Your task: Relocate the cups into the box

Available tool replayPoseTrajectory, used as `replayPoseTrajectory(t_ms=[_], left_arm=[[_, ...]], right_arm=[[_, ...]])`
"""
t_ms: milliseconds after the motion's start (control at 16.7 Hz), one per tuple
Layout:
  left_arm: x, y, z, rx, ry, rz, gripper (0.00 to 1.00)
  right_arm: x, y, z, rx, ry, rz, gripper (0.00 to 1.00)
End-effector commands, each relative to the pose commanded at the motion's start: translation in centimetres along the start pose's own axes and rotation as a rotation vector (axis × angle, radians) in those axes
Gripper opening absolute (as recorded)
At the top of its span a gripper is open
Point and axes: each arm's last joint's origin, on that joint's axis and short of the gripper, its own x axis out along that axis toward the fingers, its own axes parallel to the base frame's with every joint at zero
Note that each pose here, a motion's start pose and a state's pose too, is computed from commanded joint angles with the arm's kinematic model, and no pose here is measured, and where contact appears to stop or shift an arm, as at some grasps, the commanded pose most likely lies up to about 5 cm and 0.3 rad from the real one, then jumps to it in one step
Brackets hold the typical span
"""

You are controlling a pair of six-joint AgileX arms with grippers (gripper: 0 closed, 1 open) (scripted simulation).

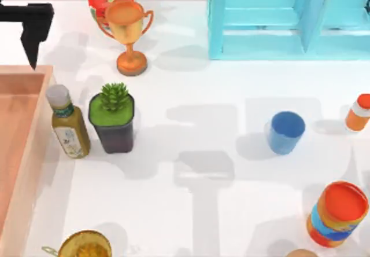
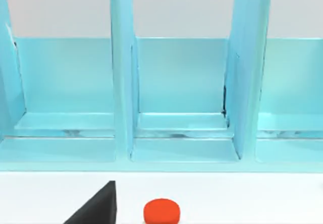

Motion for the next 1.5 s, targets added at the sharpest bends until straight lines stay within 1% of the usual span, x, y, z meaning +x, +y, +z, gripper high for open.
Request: replayPoseTrajectory(t_ms=[120,180,300,480,600,660,780,900,1260,1500], left_arm=[[0.4,-6.8,2.5,-0.002,-0.058,0.030,1.00],[0.7,-10.6,3.1,-0.004,-0.094,0.037,1.00],[1.8,-18.5,2.8,-0.005,-0.165,0.037,1.00],[4.2,-29.0,-0.3,-0.010,-0.252,0.016,1.00],[5.9,-34.1,-3.1,-0.014,-0.294,-0.004,1.00],[6.7,-35.9,-4.4,-0.016,-0.310,-0.014,1.00],[7.8,-38.2,-6.1,-0.019,-0.330,-0.027,1.00],[8.1,-38.8,-6.5,-0.020,-0.335,-0.030,1.00],[8.7,-38.9,-6.1,-0.021,-0.335,-0.031,1.00],[11.7,-39.3,-4.7,-0.021,-0.336,-0.031,1.00]], right_arm=[[0.0,0.0,0.0,0.000,0.000,0.000,1.00],[0.0,0.0,0.0,0.000,0.000,0.000,1.00],[0.0,0.0,0.0,0.000,0.000,0.000,1.00],[0.0,0.0,0.0,0.000,0.000,0.000,1.00],[0.0,0.0,0.0,0.000,0.000,0.000,1.00],[0.0,0.0,0.0,0.000,0.000,0.000,1.00],[0.0,0.0,0.0,0.000,0.000,0.000,1.00],[0.0,0.0,0.0,0.000,0.000,0.000,1.00],[0.0,0.0,0.0,0.000,0.000,0.000,1.00],[0.0,0.0,0.0,0.000,0.000,0.000,1.00]])
